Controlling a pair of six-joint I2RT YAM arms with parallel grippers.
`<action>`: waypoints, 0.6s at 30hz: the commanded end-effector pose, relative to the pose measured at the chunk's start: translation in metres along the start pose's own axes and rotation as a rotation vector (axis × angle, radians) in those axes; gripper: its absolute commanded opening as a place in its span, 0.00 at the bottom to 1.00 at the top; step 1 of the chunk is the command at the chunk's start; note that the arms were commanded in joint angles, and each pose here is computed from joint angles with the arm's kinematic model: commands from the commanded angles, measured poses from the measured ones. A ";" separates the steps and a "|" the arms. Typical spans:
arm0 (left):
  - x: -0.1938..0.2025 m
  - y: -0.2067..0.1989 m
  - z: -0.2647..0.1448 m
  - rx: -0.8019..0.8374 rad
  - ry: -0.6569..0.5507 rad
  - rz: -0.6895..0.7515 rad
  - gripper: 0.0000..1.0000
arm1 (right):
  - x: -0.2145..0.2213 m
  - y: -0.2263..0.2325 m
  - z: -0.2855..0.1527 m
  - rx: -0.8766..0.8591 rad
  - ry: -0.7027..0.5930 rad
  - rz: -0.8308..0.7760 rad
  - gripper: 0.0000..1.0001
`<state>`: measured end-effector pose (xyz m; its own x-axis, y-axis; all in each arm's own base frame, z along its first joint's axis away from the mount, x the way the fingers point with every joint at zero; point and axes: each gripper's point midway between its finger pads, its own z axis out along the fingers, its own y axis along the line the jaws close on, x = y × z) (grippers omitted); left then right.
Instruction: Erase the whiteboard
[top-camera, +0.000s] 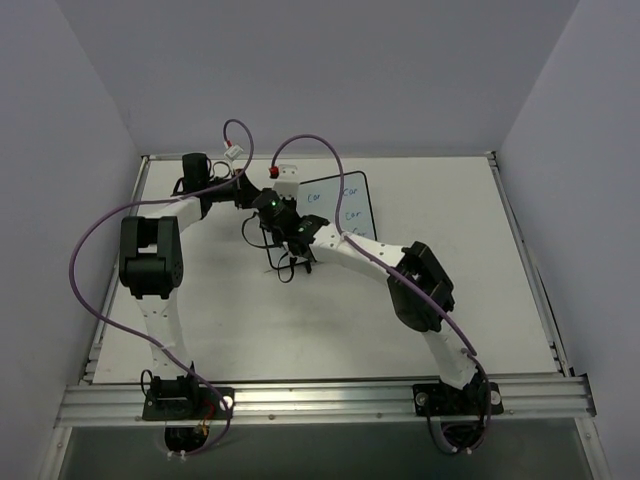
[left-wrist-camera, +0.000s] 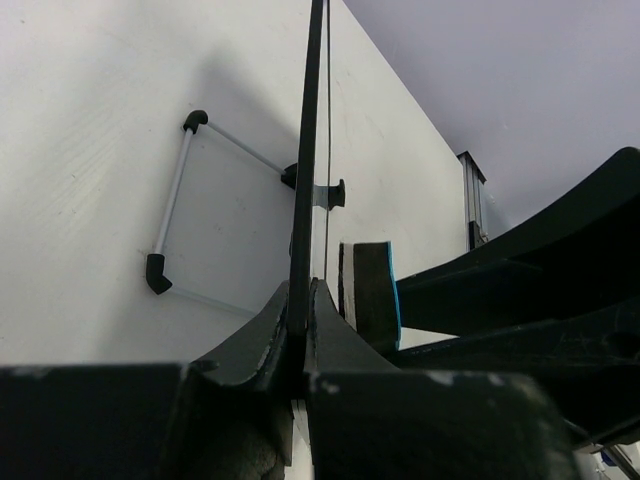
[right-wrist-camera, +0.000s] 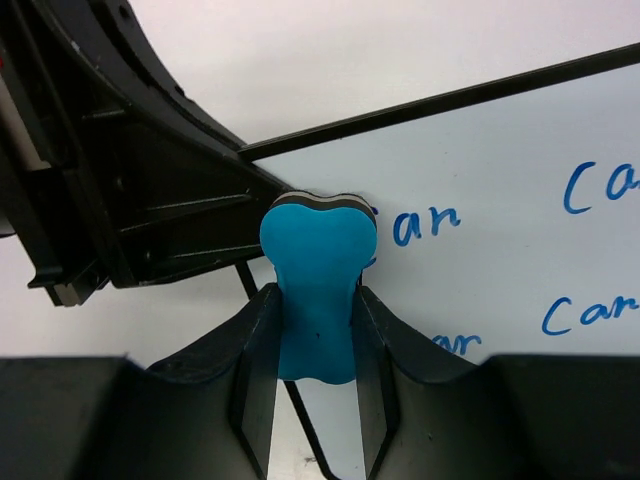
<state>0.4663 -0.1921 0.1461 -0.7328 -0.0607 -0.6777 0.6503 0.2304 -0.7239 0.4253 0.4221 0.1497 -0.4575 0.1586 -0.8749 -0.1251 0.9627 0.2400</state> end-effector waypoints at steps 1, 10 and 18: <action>-0.002 0.003 0.006 -0.041 -0.003 0.127 0.02 | -0.033 -0.003 0.002 0.064 -0.106 0.092 0.00; -0.006 -0.005 0.005 -0.033 -0.009 0.146 0.02 | -0.016 -0.032 0.022 0.121 -0.073 0.103 0.00; -0.006 -0.010 0.006 -0.024 -0.007 0.159 0.02 | -0.016 -0.068 0.037 0.175 -0.047 0.116 0.00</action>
<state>0.4659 -0.1928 0.1474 -0.7269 -0.0637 -0.6838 0.6524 0.2468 -0.7165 0.4525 0.3968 0.1470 -0.4360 0.2561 -0.8627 -0.0119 0.9569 0.2901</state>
